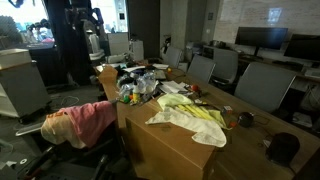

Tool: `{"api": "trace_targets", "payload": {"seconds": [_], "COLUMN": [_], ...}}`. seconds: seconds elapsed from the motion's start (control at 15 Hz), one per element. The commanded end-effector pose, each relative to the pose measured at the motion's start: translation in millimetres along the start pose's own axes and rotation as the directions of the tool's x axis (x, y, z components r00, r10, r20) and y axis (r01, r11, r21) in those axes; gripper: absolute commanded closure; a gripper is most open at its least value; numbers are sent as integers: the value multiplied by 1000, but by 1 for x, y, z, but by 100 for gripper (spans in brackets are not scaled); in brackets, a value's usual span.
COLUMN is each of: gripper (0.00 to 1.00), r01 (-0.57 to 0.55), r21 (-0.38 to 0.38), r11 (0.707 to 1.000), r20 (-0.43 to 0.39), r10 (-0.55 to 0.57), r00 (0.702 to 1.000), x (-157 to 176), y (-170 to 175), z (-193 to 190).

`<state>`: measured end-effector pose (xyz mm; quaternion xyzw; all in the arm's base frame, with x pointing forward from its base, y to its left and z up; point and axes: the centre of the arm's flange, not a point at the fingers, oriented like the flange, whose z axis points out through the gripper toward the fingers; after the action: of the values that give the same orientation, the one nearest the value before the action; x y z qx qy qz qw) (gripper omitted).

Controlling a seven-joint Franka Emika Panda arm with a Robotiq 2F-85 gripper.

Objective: Remove all the clothes from the top of the box and hang them on the chair

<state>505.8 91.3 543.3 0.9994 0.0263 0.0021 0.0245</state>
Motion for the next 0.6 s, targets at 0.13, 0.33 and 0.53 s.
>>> {"api": "trace_targets", "payload": {"seconds": [0.13, 0.33, 0.53], "gripper": [0, 0, 0], "r01": [-289, -407, -500], "r21": [49, 68, 76], "r11": [956, 911, 863], "r20": [-62, -48, -24], "r10": [291, 410, 503], "r00": [955, 911, 864], "x": [12, 18, 21], "y": [77, 112, 145], "z": [31, 63, 99]}}
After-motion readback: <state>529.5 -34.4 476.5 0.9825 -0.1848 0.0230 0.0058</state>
